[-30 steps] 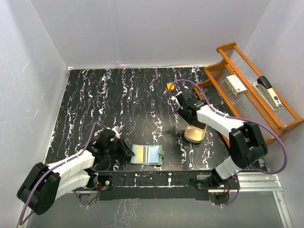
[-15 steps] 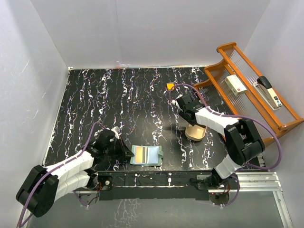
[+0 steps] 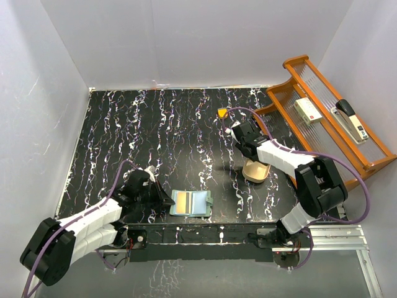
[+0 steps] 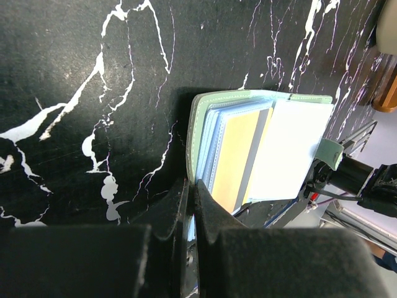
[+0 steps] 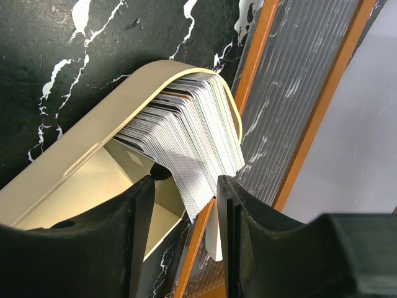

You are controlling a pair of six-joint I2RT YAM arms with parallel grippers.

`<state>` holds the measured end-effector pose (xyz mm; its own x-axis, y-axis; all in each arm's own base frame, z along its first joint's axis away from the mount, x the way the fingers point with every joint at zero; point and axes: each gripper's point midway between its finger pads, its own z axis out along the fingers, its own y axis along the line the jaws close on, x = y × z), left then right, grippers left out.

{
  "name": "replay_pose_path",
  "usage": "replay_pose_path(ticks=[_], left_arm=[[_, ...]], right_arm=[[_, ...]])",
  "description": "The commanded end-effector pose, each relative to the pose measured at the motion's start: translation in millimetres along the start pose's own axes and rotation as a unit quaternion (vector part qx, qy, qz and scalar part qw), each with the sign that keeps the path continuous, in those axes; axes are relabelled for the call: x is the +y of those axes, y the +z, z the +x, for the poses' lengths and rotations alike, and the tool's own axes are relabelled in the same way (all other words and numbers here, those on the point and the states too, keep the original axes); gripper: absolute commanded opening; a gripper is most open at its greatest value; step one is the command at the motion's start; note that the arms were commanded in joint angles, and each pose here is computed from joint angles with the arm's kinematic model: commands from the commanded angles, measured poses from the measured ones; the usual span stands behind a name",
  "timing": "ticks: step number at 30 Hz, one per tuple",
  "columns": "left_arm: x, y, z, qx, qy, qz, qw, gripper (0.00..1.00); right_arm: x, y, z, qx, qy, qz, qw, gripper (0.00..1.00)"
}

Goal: Put the credit cards into the card holder
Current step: Pick up the credit card from the storage box.

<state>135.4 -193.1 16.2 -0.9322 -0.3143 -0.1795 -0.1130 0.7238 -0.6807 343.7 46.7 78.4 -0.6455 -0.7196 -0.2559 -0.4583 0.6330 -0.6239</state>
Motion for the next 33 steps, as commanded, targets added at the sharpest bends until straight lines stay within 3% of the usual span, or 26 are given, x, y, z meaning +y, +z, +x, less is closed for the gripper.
replay_pose_path(ticks=[1, 17, 27, 33], left_arm=[[6, -2, 4, 0.000, -0.004, -0.007, 1.000, 0.00], [11, -3, 6, -0.003, -0.005, -0.009, 1.000, 0.00], [6, -4, 1, -0.014, -0.011, -0.002, 1.000, 0.00], [4, -8, 2, -0.014, -0.007, -0.001, 1.000, 0.00]], right_arm=[[-24, -13, -16, -0.035, 0.028, 0.031, 0.999, 0.42], [-20, -13, -23, -0.044, 0.029, 0.013, 0.999, 0.30], [-19, -19, -22, -0.040, 0.035, -0.003, 0.999, 0.08], [-17, -41, -30, -0.065, 0.061, -0.042, 0.995, 0.00]])
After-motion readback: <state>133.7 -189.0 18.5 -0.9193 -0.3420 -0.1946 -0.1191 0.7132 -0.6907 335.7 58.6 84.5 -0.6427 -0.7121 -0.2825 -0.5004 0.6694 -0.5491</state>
